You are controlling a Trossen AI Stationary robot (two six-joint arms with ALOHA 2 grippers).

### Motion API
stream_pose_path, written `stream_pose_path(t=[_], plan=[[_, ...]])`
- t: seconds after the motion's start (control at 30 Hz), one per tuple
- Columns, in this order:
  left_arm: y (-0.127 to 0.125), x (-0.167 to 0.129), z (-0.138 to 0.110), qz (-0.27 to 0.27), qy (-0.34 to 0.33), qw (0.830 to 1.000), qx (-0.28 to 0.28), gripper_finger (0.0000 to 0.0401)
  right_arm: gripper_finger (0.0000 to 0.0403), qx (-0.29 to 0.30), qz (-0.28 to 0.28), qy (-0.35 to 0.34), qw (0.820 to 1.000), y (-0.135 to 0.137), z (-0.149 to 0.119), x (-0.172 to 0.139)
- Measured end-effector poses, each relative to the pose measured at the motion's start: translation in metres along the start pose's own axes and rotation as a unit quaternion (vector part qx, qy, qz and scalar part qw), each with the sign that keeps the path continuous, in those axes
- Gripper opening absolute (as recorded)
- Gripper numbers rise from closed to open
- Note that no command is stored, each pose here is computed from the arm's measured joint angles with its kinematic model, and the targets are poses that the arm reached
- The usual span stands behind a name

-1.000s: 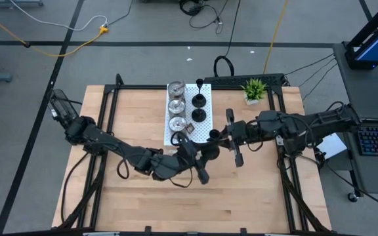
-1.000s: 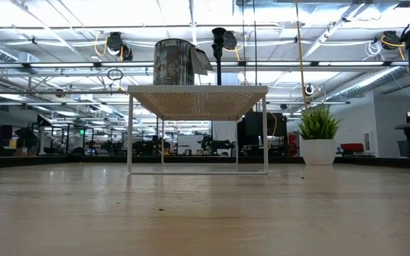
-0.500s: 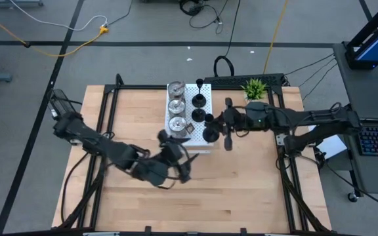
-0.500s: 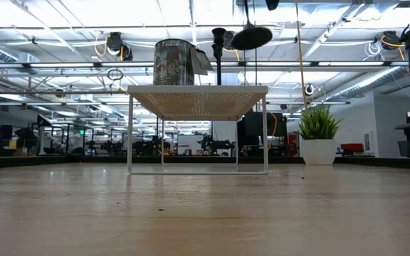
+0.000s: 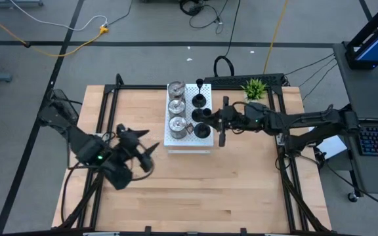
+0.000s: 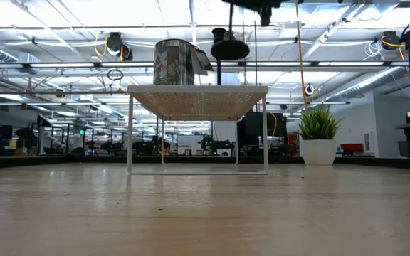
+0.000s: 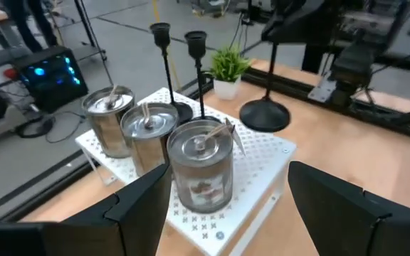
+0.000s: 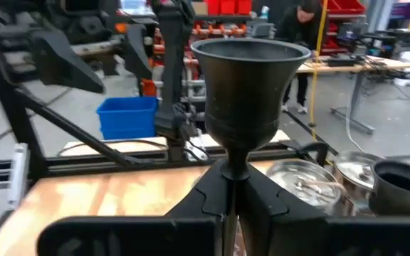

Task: Pick & Place candle stick holders
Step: Put the black candle holder on the shelf aligned with the other black candle holders

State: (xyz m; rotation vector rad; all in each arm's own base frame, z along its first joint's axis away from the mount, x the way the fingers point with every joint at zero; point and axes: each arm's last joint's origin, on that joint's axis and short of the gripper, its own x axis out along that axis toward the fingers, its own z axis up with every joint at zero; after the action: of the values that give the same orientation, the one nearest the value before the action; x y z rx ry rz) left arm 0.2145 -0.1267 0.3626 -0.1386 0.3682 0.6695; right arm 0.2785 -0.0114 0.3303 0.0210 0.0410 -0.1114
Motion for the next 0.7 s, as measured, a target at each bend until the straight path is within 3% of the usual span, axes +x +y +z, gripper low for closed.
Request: stream_pose_path(t=[0.33, 0.7], plan=[[0.052, -0.019, -0.034, -0.035, -0.003, 0.999, -0.037, 0.0285, 0.0007, -0.005, -0.037, 0.021, 0.999, -0.005, -0.018, 0.02], [0.095, -0.033, -0.04, -0.072, -0.023, 0.996, -0.04, 0.0285, 0.0007, -0.002, -0.083, 0.036, 0.996, -0.013, -0.022, 0.019]])
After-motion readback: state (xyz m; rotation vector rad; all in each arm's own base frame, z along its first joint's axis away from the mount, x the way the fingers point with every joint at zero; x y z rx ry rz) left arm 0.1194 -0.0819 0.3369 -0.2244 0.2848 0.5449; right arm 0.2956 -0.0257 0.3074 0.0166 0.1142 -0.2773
